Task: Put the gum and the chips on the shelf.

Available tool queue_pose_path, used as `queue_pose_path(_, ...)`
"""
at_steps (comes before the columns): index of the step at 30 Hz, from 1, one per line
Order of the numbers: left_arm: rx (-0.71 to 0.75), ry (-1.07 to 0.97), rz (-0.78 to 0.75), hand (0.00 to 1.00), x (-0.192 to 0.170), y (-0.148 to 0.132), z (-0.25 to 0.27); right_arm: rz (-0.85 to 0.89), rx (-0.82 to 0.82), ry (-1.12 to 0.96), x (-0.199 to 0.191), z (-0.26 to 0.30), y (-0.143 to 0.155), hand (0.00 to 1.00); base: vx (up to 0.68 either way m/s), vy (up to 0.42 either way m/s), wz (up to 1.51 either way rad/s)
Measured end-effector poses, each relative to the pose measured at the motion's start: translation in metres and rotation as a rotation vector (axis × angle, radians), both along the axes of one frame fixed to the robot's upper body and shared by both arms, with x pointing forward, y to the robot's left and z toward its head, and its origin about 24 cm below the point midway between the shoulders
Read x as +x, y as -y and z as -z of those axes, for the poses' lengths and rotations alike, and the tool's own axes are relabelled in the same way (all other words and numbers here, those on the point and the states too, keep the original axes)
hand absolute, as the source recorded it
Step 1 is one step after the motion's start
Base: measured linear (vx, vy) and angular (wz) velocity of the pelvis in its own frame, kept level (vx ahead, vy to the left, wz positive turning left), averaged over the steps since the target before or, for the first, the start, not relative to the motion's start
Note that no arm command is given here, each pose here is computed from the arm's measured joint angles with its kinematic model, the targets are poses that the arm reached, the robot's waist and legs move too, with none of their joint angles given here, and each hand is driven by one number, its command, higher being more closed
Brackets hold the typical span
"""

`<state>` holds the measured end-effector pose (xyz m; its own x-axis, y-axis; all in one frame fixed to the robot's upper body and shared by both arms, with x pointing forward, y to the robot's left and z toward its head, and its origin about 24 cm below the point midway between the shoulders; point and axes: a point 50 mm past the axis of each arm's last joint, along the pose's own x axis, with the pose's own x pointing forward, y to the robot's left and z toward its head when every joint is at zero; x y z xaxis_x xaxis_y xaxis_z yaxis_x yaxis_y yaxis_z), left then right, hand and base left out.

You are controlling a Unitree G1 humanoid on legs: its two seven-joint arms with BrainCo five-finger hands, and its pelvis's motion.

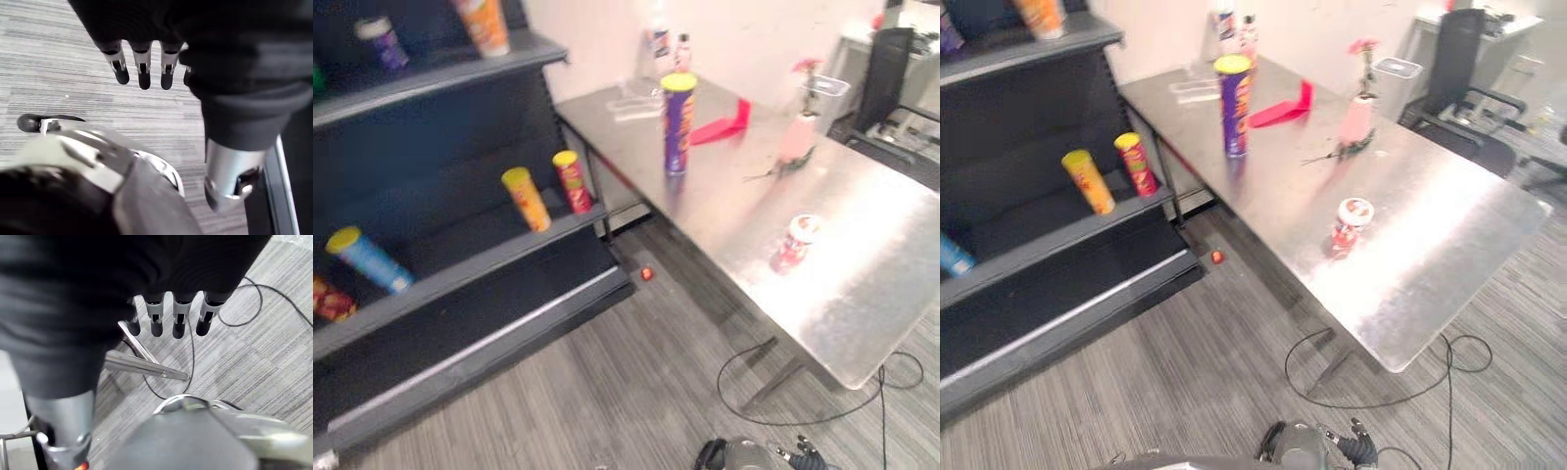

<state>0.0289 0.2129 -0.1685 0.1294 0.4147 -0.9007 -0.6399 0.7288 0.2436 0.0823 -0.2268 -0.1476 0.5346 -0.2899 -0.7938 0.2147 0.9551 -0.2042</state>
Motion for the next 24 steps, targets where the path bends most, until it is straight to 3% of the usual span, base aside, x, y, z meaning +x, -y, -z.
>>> queue_pose_path(7,-0.004,-0.024,-0.041,0.00,-0.009,0.002,0.000,0.027,0.006,-0.013,0.001,0.001,0.005,0.00,0.24,0.181,-1.65)
queue_pose_path(11,-0.027,-0.031,-0.028,0.00,-0.008,0.015,0.002,0.065,-0.052,-0.074,-0.024,0.000,0.028,0.00,0.24,0.399,-1.01)
queue_pose_path(16,0.048,-0.010,0.077,0.00,0.005,-0.008,-0.003,0.137,0.032,-0.118,-0.040,0.012,-0.005,0.00,0.16,0.243,-0.51)
queue_pose_path(24,0.039,-0.010,0.188,0.00,0.012,0.001,-0.002,0.262,0.008,-0.052,-0.036,0.009,0.001,0.00,0.04,0.046,-0.40)
